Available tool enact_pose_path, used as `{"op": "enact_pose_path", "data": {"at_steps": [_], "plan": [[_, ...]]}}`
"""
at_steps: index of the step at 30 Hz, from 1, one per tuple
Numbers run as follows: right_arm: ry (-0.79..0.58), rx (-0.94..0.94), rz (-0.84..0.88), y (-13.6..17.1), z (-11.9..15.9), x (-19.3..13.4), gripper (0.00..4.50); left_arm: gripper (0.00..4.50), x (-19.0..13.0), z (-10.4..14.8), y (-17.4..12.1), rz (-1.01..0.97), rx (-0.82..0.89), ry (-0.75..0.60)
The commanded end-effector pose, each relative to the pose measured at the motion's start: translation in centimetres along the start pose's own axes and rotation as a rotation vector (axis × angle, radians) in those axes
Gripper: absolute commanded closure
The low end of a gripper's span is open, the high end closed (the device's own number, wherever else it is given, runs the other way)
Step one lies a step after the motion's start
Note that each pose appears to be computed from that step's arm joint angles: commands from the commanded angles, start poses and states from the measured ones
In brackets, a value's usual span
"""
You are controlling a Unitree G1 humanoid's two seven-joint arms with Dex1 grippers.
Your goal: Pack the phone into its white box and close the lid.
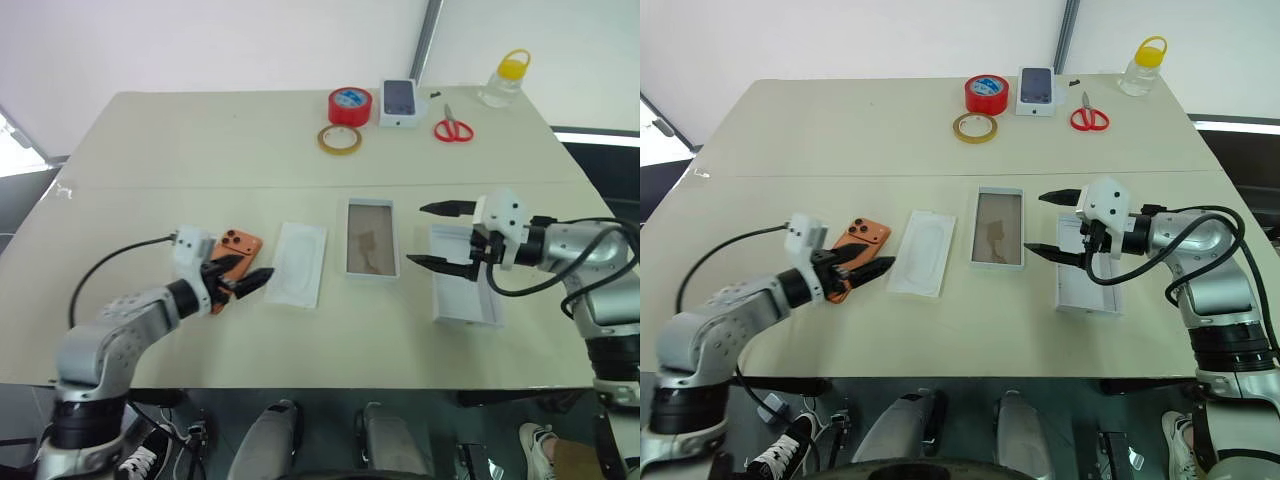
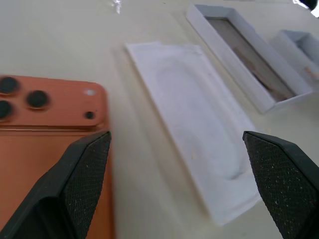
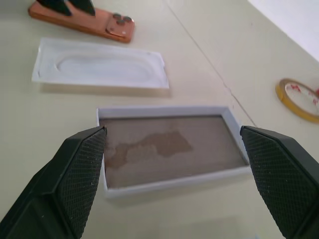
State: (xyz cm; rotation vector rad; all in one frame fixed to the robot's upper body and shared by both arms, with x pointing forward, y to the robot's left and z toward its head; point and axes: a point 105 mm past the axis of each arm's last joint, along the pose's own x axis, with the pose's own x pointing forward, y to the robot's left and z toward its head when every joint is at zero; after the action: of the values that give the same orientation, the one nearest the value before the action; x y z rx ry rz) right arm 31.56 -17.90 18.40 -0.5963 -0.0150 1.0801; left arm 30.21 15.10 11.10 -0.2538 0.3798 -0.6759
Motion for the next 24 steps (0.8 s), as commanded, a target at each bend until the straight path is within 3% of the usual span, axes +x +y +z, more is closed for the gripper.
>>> {"op": "enact_pose_path", "data": {"at_steps": [1,17,20,24], "plan": [[-0.02,-0.064,0.011,0.1,1.3,0.0,0.02,0.05,0.9,0.7,-0.3,-0.001,-0.07,-0.017],[-0.043,-0.05,-0.004,0.1,1.3,0.5,0.02,0.05,3.9,-2.9,-2.0,-0.05,-0.347,0.046],[-0.045,-0.053,-0.004,0.3,1.3,0.7,0.0,0.91,4.2,-3.2,-2.4,-0.059,-0.355,0.051],[-0.05,-0.059,-0.01,0.1,1.4,0.7,0.0,2.87,4.5,-3.6,-2.0,-0.031,-0.364,0.062]]}}
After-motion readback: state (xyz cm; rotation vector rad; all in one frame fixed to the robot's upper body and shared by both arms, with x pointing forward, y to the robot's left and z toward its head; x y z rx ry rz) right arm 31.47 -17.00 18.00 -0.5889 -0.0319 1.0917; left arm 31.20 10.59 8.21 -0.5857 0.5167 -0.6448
